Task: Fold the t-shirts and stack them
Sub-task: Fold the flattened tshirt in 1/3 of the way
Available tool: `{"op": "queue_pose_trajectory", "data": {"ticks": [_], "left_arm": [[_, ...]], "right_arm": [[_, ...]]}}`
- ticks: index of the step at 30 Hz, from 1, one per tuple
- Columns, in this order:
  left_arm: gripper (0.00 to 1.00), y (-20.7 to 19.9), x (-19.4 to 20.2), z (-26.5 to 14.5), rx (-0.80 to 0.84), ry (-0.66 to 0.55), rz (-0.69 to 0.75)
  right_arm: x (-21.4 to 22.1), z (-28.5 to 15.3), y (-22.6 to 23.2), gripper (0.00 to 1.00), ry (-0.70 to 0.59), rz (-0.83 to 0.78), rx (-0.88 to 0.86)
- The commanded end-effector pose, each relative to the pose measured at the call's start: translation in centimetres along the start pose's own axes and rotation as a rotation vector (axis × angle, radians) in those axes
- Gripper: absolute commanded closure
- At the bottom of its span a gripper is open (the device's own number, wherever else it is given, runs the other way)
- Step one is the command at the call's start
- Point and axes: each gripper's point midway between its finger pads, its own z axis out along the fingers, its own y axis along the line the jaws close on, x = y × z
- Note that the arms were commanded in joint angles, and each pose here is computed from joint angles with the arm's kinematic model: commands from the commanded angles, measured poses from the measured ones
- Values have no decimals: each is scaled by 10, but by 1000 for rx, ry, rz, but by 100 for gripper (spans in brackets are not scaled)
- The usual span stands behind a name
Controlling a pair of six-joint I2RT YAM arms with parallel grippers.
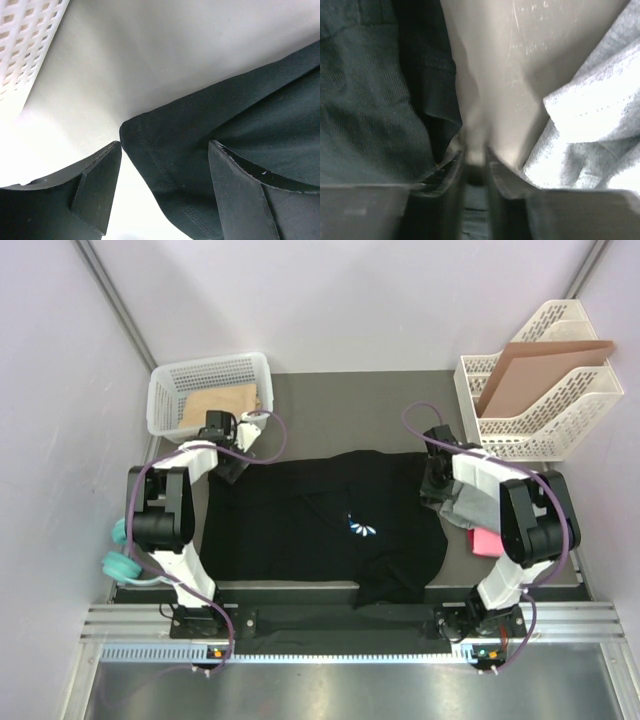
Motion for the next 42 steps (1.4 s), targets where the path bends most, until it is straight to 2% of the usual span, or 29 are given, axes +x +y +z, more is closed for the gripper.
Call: {"op": "queue_pose_trajectory", "data": {"ticks": [1, 2, 10, 14, 15, 16, 17, 18, 22, 24, 32, 34, 35, 38, 42], "left_arm": [[25, 1, 8, 4, -22, 20, 9], [25, 1, 9, 4, -23, 21, 11], [25, 3, 12, -1, -45, 14, 27], [25, 2, 15, -1, -50, 14, 35], [25, 2, 15, -1, -52, 12, 35], [25, 2, 15, -2, -52, 12, 35], [25, 2, 14, -1, -53, 9, 35], [25, 2, 14, -2, -49, 8, 33], [25, 3, 13, -6, -59, -1, 38], [25, 3, 15, -7, -61, -2, 44], [25, 6, 14, -10, -78, -12, 46], [25, 8, 12, -12, -82, -20, 44], [25, 8, 12, -12, -83, -19, 45], [25, 9, 10, -12, -85, -21, 44], [25, 9, 11, -12, -87, -18, 49]], "right_arm": [[1, 0, 3, 93, -15, 15, -46], [3, -3, 2, 100, -18, 19, -50], [18, -32, -32, 100, -59, 58, 48], [25, -55, -31, 100, -79, 76, -24], [29, -57, -29, 94, -68, 66, -45], [32, -59, -21, 83, -53, 59, -91], [35, -59, -19, 62, -45, 51, -106], [36, -59, -19, 54, -40, 49, -113], [37, -53, -15, 39, -21, 42, -129], [37, -48, -17, 38, -10, 47, -118], [45, -29, -16, 50, 41, 70, -147], [46, -29, -11, 60, 50, 72, -170], [48, -29, -10, 75, 55, 78, -181], [51, -36, -5, 100, 56, 93, -219], [54, -45, -13, 100, 43, 109, -196]]}}
